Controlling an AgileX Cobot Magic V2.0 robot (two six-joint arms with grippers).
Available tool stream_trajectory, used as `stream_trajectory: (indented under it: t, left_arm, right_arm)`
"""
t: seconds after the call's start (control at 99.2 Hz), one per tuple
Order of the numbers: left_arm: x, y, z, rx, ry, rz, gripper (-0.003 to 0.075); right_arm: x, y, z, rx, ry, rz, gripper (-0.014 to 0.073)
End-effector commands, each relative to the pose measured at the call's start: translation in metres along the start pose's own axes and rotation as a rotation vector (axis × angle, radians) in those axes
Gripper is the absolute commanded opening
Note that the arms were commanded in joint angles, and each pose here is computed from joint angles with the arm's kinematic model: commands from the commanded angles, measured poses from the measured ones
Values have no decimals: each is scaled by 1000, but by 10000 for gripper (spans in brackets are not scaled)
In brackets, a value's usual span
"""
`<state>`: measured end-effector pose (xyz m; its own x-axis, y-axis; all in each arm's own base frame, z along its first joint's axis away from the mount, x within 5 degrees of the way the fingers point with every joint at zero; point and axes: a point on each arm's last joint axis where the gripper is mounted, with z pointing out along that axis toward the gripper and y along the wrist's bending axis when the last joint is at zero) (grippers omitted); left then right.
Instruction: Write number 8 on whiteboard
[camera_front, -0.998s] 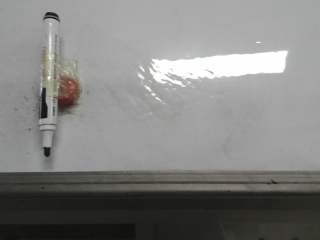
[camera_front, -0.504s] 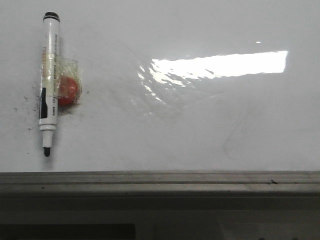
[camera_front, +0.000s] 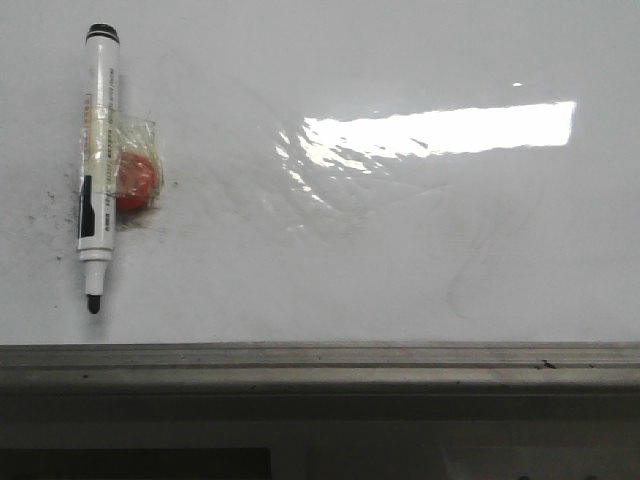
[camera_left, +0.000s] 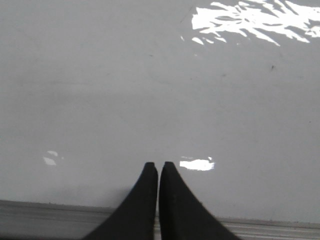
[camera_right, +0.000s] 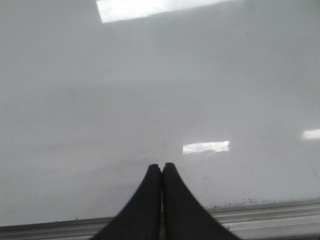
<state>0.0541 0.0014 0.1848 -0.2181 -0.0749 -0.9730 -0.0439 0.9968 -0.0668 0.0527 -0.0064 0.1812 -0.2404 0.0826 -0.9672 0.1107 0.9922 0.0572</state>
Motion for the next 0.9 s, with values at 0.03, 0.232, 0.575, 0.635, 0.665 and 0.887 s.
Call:
stream_trajectory:
  t: [0.03, 0.232, 0.575, 0.635, 0.665, 0.887]
  left_arm:
    - [-2, 0, 0, 10, -125, 5, -20]
    - [-9, -1, -1, 13, -196, 9, -20]
    - [-9, -1, -1, 14, -200, 7, -20]
    - [-10, -1, -1, 16, -211, -1, -20]
    - [-11, -1, -1, 17, -222, 0, -20]
    - [-21, -1, -4, 21, -337, -7, -20]
  right_arm:
    - [1, 0, 1, 0, -33, -12, -63]
    - [0, 0, 1, -2, -48, -12, -63]
    - [-3, 1, 1, -6, -87, -22, -63]
    - [-8, 1, 0, -14, -136, -22, -63]
    - [-10, 2, 0, -19, -164, -22, -63]
    - [-32, 6, -7, -61, -414, -18, -63]
